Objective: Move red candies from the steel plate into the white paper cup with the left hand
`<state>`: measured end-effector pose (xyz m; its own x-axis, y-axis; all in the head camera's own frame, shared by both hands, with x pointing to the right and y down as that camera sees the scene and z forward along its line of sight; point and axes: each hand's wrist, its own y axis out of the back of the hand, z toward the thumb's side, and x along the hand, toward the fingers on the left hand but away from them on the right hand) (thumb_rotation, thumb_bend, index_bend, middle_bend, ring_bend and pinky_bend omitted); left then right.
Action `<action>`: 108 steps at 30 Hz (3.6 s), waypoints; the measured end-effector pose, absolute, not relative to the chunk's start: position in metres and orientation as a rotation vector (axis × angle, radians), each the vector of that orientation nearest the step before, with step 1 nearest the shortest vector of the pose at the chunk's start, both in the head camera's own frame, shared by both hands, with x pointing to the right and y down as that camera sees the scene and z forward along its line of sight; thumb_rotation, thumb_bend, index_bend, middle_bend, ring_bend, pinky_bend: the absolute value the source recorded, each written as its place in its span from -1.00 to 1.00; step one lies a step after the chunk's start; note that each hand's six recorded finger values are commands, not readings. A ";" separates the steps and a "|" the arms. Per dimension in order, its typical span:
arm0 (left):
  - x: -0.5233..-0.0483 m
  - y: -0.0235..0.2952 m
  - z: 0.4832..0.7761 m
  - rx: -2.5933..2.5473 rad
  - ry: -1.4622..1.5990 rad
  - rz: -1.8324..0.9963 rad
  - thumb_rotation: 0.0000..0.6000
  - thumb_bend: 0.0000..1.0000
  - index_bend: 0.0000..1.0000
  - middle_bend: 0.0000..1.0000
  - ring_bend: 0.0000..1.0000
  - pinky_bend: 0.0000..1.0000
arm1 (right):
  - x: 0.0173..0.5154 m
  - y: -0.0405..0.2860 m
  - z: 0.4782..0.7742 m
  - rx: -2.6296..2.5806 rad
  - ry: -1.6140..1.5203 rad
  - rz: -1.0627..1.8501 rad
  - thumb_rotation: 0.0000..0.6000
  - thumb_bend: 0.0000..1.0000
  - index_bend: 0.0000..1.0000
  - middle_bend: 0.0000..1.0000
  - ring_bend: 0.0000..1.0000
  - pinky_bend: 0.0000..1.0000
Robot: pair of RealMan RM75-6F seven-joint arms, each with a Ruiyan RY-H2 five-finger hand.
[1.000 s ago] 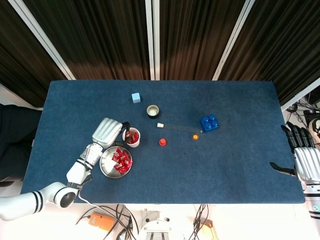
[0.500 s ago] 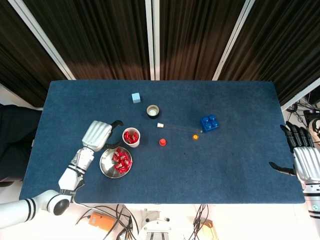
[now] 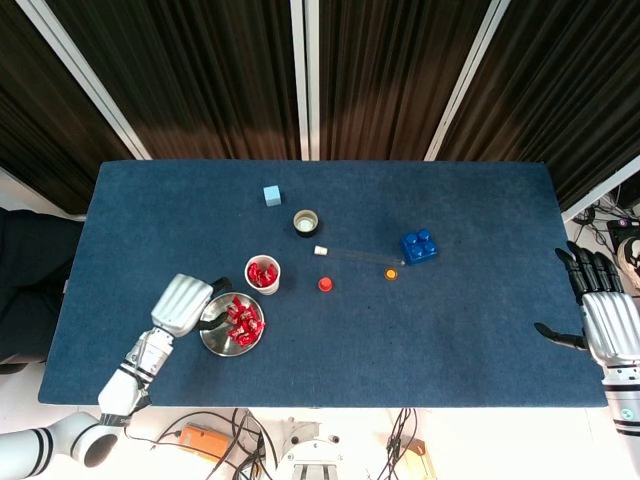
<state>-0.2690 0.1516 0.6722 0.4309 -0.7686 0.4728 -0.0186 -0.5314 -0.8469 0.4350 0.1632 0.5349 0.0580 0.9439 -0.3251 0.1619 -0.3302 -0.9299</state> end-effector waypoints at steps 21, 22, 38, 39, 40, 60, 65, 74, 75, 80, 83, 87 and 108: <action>-0.252 0.177 0.719 -1.788 0.369 -1.179 1.00 -0.50 -0.11 0.93 0.79 0.51 | 0.435 0.167 0.534 -1.596 -1.135 1.359 1.00 -0.80 -1.00 -1.00 -1.00 -1.00; -0.252 0.178 0.721 -1.785 0.363 -1.185 1.00 -0.48 -0.08 0.93 0.79 0.51 | 0.435 0.167 0.534 -1.595 -1.135 1.360 1.00 -0.80 -1.00 -1.00 -1.00 -1.00; -0.252 0.159 0.700 -1.881 0.560 -1.146 1.00 -0.16 0.27 0.93 0.80 0.50 | 0.436 0.166 0.533 -1.592 -1.139 1.355 1.00 -0.80 -1.00 -1.00 -1.00 -1.00; -0.252 0.155 0.694 -1.882 0.586 -1.134 1.00 -0.16 0.27 0.93 0.80 0.50 | 0.436 0.166 0.533 -1.592 -1.139 1.354 1.00 -0.80 -1.00 -1.00 -1.00 -1.00; -0.251 0.150 0.689 -1.883 0.612 -1.122 1.00 -0.16 0.27 0.93 0.80 0.50 | 0.436 0.165 0.533 -1.593 -1.140 1.353 1.00 -0.80 -1.00 -1.00 -1.00 -1.00; -0.204 0.077 0.682 -1.957 0.742 -1.111 1.00 -0.35 0.13 0.93 0.79 0.51 | 0.442 0.166 0.538 -1.598 -1.148 1.368 1.00 -0.80 -1.00 -1.00 -1.00 -1.00; -0.207 0.076 0.687 -1.943 0.743 -1.152 1.00 -0.56 -0.21 0.93 0.79 0.50 | 0.442 0.165 0.539 -1.600 -1.145 1.368 1.00 -0.80 -1.00 -1.00 -1.00 -1.00; -0.216 0.077 0.676 -1.915 0.797 -1.148 0.84 -0.72 -0.46 0.93 0.78 0.51 | 0.439 0.164 0.540 -1.603 -1.140 1.364 1.00 -0.80 -1.00 -1.00 -1.00 -1.00; -0.218 0.076 0.674 -1.910 0.807 -1.144 0.84 -0.72 -0.46 0.93 0.78 0.51 | 0.439 0.163 0.539 -1.602 -1.141 1.363 1.00 -0.80 -1.00 -1.00 -1.00 -1.00; -0.240 0.080 0.659 -1.879 0.878 -1.135 0.84 -0.70 -0.46 0.93 0.78 0.51 | 0.441 0.164 0.537 -1.596 -1.148 1.363 1.00 -0.80 -1.00 -1.00 -1.00 -1.00; -0.259 0.091 0.655 -1.864 0.905 -1.153 0.84 -0.67 -0.44 0.93 0.78 0.51 | 0.440 0.163 0.538 -1.599 -1.145 1.360 1.00 -0.80 -1.00 -1.00 -1.00 -1.00; -0.277 0.111 0.658 -1.869 0.885 -1.193 0.83 -0.62 -0.33 0.93 0.78 0.51 | 0.437 0.162 0.539 -1.606 -1.140 1.351 1.00 -0.81 -1.00 -1.00 -1.00 -1.00; -0.265 0.154 0.715 -1.836 0.519 -1.217 0.93 -0.53 -0.17 0.93 0.78 0.50 | 0.433 0.163 0.537 -1.602 -1.131 1.357 1.00 -0.81 -1.00 -1.00 -1.00 -1.00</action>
<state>-0.2649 0.1543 0.7152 0.4400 -0.7190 0.5381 0.1088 -0.5521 -0.8267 0.4332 0.1626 0.5369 0.0522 0.9409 -0.3346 0.1599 -0.3386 -0.9272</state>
